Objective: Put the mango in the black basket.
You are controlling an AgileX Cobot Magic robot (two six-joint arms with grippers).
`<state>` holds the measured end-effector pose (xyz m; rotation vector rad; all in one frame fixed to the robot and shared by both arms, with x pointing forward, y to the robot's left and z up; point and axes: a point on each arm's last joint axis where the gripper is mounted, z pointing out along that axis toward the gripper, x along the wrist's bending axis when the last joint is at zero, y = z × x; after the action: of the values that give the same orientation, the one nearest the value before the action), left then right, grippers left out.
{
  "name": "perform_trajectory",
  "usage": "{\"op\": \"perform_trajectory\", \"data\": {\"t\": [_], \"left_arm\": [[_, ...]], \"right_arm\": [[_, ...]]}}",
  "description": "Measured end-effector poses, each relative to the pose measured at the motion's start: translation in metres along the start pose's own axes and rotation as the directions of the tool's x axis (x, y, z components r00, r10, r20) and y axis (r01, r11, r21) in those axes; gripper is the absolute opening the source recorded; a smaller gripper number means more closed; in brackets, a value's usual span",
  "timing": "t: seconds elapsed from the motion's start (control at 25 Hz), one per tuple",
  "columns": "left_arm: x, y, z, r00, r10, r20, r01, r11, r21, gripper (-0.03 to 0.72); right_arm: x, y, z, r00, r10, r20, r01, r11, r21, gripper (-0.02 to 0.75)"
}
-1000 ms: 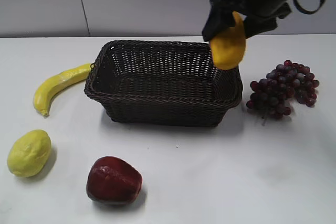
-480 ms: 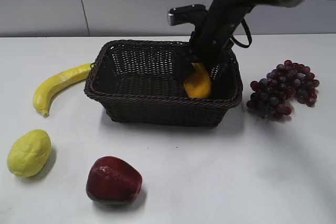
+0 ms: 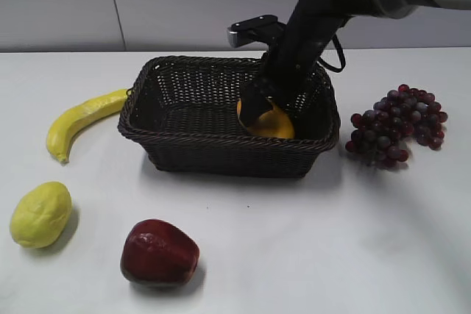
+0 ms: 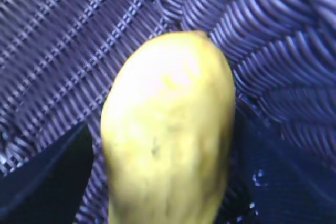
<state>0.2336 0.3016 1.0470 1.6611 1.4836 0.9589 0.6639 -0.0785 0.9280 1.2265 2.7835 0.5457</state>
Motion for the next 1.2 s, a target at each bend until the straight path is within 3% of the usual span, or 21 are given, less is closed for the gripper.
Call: {"op": "perform_trajectory", "data": {"t": [0.12, 0.32, 0.68, 0.84, 1.2], "left_arm": [[0.000, 0.000, 0.000, 1.000, 0.000, 0.000, 0.000, 1.000, 0.000, 0.272], [0.000, 0.000, 0.000, 1.000, 0.000, 0.000, 0.000, 1.000, 0.000, 0.272], [0.000, 0.000, 0.000, 1.000, 0.000, 0.000, 0.000, 1.000, 0.000, 0.272], [0.000, 0.000, 0.000, 1.000, 0.000, 0.000, 0.000, 1.000, 0.000, 0.272], [0.000, 0.000, 0.000, 1.000, 0.000, 0.000, 0.000, 1.000, 0.000, 0.272]], "right_arm": [[0.001, 0.009, -0.032, 0.999, -0.028, 0.037, 0.028, 1.000, -0.009, 0.665], [0.011, 0.021, -0.126, 0.993, -0.010, 0.120, 0.024, 0.993, -0.112, 0.650], [0.043, -0.014, -0.264, 0.974, 0.146, 0.173, -0.096, 0.959, -0.268, 0.580], [0.057, -0.047, -0.286, 0.970, 0.181, 0.164, -0.131, 0.952, -0.276, 0.578], [0.086, -0.161, -0.274, 0.969, 0.193, 0.151, -0.174, 0.976, -0.130, 0.578]]}}
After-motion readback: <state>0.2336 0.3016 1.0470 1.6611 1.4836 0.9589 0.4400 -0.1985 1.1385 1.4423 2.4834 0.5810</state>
